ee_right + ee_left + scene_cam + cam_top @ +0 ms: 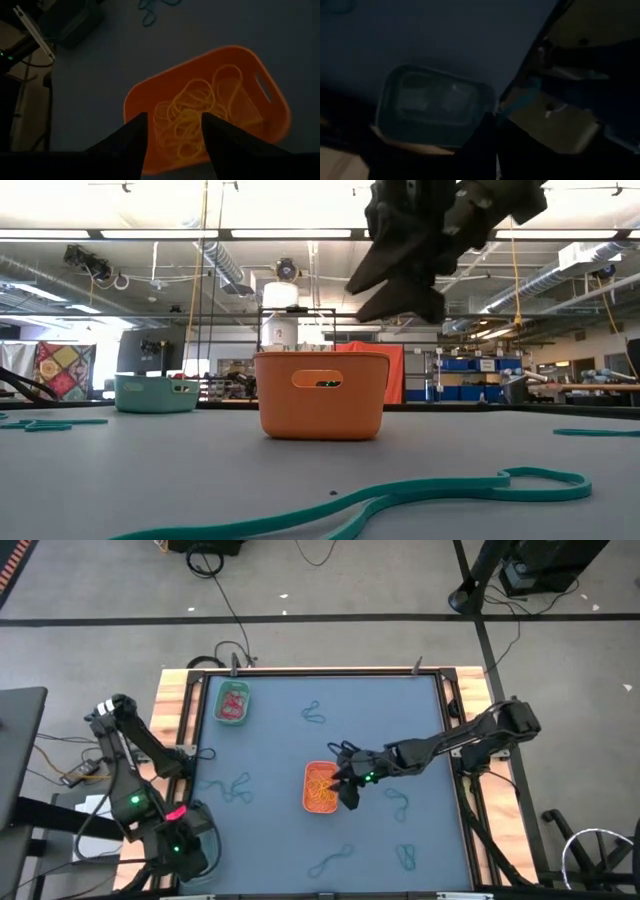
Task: Sort rubber bands into baskets
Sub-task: Put the blue rubber band into the blue bin
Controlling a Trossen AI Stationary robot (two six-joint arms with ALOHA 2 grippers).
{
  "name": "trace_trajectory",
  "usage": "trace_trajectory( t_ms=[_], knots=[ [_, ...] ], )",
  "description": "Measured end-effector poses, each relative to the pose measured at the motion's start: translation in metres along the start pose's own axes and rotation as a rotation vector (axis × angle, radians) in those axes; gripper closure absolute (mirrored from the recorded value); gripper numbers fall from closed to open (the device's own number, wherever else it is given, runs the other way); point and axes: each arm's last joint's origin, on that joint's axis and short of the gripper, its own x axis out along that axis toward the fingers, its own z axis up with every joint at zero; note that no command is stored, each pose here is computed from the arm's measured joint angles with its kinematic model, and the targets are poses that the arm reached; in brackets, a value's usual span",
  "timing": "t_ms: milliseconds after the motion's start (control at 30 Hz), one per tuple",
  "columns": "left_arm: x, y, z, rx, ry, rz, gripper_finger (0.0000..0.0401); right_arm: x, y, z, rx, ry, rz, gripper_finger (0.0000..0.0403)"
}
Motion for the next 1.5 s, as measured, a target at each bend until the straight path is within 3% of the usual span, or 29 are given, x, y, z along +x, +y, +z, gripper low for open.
trace_trajectory(
  t_ms=[200, 433, 567, 733, 1033, 1133, 1267, 1500],
  knots=[
    [0.018, -0.001, -0.008, 0.021, 0.058, 0.131, 0.0401, 0.013, 0.002, 0.001, -0.053, -0.054, 0.037, 0.0206],
    [0.041, -0.006, -0.015, 0.044, 0.047, 0.222, 0.0401, 0.009, 0.004, 0.006, -0.088, -0.104, 0.030, 0.0206],
    [0.050, -0.007, -0.015, -0.005, 0.022, 0.263, 0.0395, 0.007, 0.005, 0.008, -0.086, -0.120, 0.041, 0.0206],
    [0.045, -0.002, -0.013, -0.095, 0.048, 0.312, 0.0336, 0.007, 0.007, 0.007, -0.063, -0.114, 0.052, 0.0206],
    [0.039, 0.006, -0.012, -0.104, 0.073, 0.377, 0.0214, 0.006, 0.015, -0.001, -0.040, -0.065, 0.096, 0.0206],
    [0.035, 0.005, -0.005, -0.105, 0.038, 0.380, 0.0183, 0.006, 0.017, -0.004, -0.025, -0.047, 0.093, 0.0206],
    [0.029, 0.015, 0.017, -0.035, 0.022, 0.495, 0.0169, 0.006, 0.018, -0.006, 0.011, -0.034, 0.101, 0.0206],
    [0.022, 0.051, 0.072, 0.155, 0.072, 0.409, 0.0178, 0.006, 0.018, -0.006, 0.028, -0.014, 0.120, 0.0206]
  ],
)
